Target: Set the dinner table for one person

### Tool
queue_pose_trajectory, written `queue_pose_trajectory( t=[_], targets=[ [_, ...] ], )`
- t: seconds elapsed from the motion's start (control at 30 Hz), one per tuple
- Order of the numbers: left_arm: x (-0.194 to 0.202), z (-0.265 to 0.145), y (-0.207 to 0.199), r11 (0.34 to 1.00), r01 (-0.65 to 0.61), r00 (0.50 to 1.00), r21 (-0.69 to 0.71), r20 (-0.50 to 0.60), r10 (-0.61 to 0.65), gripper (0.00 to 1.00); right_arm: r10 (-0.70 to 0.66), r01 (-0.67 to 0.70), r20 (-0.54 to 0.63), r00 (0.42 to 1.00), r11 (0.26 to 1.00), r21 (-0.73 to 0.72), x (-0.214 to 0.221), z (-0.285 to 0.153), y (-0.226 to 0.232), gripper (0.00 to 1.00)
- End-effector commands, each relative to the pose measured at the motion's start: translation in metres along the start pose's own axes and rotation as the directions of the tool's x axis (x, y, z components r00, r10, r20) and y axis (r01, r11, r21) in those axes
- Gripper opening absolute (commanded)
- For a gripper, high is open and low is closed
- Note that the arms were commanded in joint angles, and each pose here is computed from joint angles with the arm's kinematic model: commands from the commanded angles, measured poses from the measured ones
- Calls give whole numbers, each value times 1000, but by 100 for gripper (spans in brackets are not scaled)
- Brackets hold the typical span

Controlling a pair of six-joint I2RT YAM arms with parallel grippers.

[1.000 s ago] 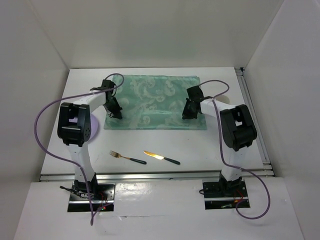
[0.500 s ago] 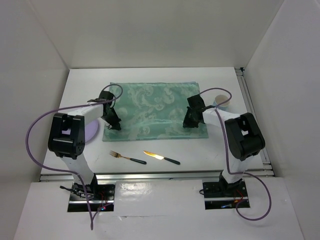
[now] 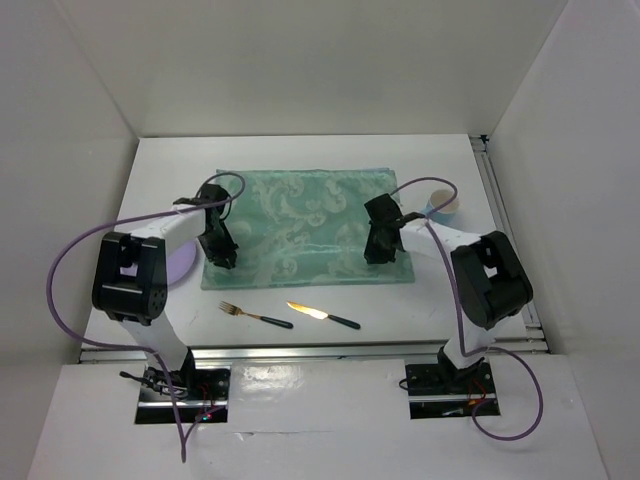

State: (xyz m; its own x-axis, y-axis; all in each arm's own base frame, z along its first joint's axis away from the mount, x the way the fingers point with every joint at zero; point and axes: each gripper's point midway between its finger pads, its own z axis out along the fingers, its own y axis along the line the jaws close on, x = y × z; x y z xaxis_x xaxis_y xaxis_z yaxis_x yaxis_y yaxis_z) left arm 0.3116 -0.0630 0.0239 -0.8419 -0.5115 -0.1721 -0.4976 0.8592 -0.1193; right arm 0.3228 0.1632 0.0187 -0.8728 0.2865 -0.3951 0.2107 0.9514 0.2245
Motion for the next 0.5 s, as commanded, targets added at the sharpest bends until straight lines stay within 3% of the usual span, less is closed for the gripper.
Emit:
queue_pose_trajectory(
  t=[0.0, 0.03, 0.07, 0.1, 0.2, 0.27, 0.47],
  targets=[
    [-18, -44, -9, 1000, -18, 995, 7, 100, 17, 30, -9, 8, 114, 993, 1000, 12, -38, -46, 10, 14],
    [-21, -57, -14, 999, -36, 990, 22, 134, 33, 40, -5, 4, 143, 990, 1000, 8, -48, -56, 13, 18],
    [-26, -70, -21, 998, -47, 987, 41, 156, 40, 43, -7, 9, 193, 981, 1000, -10, -65, -77, 21, 24],
    [-31, -79, -23, 998, -46, 983, 48, 178, 37, 46, -3, 1, 232, 973, 1000, 10, -75, -87, 19, 42],
    [-41, -114, -35, 993, -77, 970, 92, 239, 53, 46, 69, -84, 330, 942, 996, 33, -112, -125, -8, 66],
    [-49, -133, -42, 988, -104, 955, 115, 288, 67, 46, 143, -166, 413, 899, 986, 21, -143, -151, -40, 68],
    [-55, -165, -48, 977, -125, 933, 172, 357, 56, 47, 279, -336, 415, 866, 939, 69, -171, -150, -127, 76]
  ],
)
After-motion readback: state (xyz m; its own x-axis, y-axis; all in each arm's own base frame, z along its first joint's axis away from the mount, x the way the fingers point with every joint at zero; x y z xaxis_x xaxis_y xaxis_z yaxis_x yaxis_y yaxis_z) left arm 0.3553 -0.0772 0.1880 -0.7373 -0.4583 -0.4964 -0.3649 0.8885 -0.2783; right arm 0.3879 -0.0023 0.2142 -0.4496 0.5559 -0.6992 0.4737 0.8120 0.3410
